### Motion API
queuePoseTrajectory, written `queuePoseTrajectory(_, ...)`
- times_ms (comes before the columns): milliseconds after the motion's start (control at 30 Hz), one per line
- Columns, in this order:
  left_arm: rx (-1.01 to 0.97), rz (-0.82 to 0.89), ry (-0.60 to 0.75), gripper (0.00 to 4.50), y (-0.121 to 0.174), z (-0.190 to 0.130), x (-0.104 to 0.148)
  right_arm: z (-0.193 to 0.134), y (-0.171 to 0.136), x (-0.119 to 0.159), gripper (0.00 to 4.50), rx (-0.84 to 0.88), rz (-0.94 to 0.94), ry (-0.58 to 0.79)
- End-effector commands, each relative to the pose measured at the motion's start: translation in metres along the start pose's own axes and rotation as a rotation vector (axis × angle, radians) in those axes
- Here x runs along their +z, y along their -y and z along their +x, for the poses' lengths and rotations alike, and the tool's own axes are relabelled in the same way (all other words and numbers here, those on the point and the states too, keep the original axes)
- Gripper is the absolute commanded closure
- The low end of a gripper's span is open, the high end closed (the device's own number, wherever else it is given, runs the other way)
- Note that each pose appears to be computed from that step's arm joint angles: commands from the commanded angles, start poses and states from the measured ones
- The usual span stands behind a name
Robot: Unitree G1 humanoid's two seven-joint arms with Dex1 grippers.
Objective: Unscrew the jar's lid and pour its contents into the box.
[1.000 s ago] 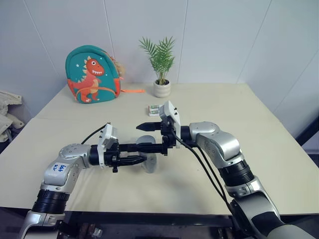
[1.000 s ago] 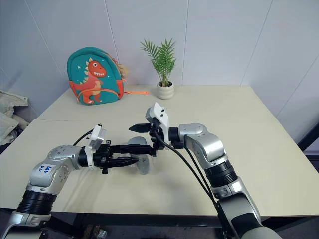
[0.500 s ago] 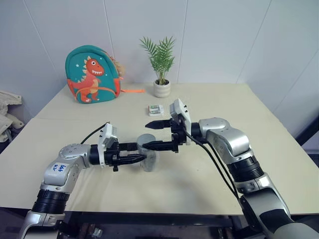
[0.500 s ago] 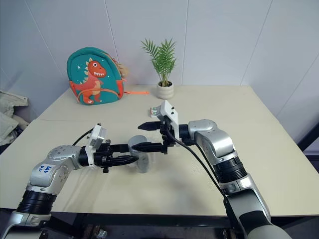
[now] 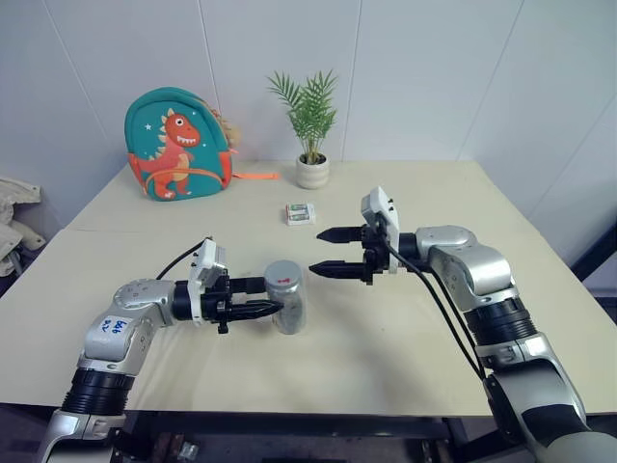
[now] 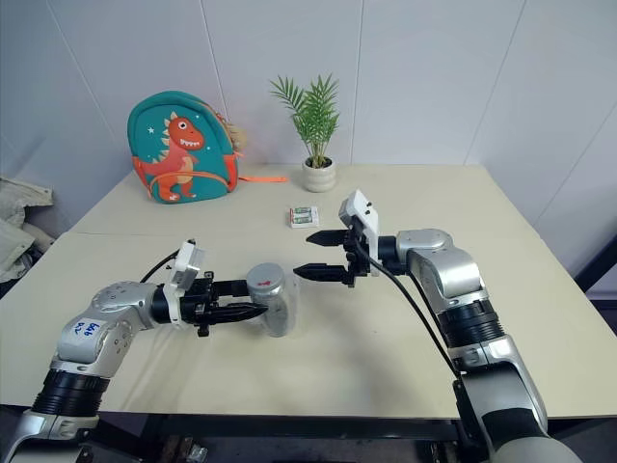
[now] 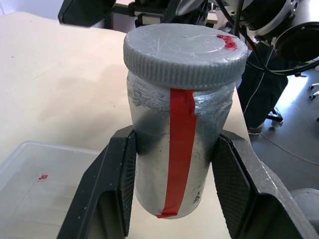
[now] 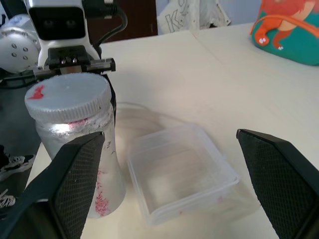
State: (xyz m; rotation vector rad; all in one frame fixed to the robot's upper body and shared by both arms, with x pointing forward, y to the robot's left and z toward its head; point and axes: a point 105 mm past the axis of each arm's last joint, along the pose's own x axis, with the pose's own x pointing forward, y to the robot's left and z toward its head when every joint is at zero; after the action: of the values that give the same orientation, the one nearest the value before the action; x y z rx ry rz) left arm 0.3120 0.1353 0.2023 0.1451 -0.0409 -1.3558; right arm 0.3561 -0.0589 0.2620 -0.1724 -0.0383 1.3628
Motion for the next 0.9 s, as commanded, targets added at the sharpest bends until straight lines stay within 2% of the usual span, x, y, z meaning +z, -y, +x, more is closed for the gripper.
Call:
queuePoseTrajectory(33, -0.002, 0.056, 0.041, 2.63, 0.001, -0.002, 0.014, 0.004, -0.018, 0.040, 0.03, 0.084, -0.010, 0.137)
queuePoseTrajectory(133, 0.015, 0.069, 0.034, 2.63, -0.002, -0.001, 0.014, 0.016, -0.032, 0.044, 0.03, 0.119, 0.020, 0.156)
queuePoseTrajectory(333, 0.018, 0.067, 0.032, 2.63, -0.002, -0.001, 0.013, 0.044, -0.058, 0.033, 0.03, 0.173, 0.014, 0.124)
queuePoseTrajectory(500, 0.012, 0.062, 0.034, 2.63, 0.000, -0.001, 0.014, 0.059, -0.058, 0.019, 0.03, 0.139, -0.068, 0.051)
queuePoseTrajectory(700, 0.011, 0.056, 0.023, 2.63, 0.000, -0.003, 0.011, 0.065, -0.051, 0.023, 0.03, 0.097, -0.077, 0.070)
queuePoseTrajectory(900, 0.002, 0.053, 0.029, 2.63, 0.001, -0.001, 0.011, 0.057, -0.049, 0.027, 0.03, 0.105, -0.062, 0.104)
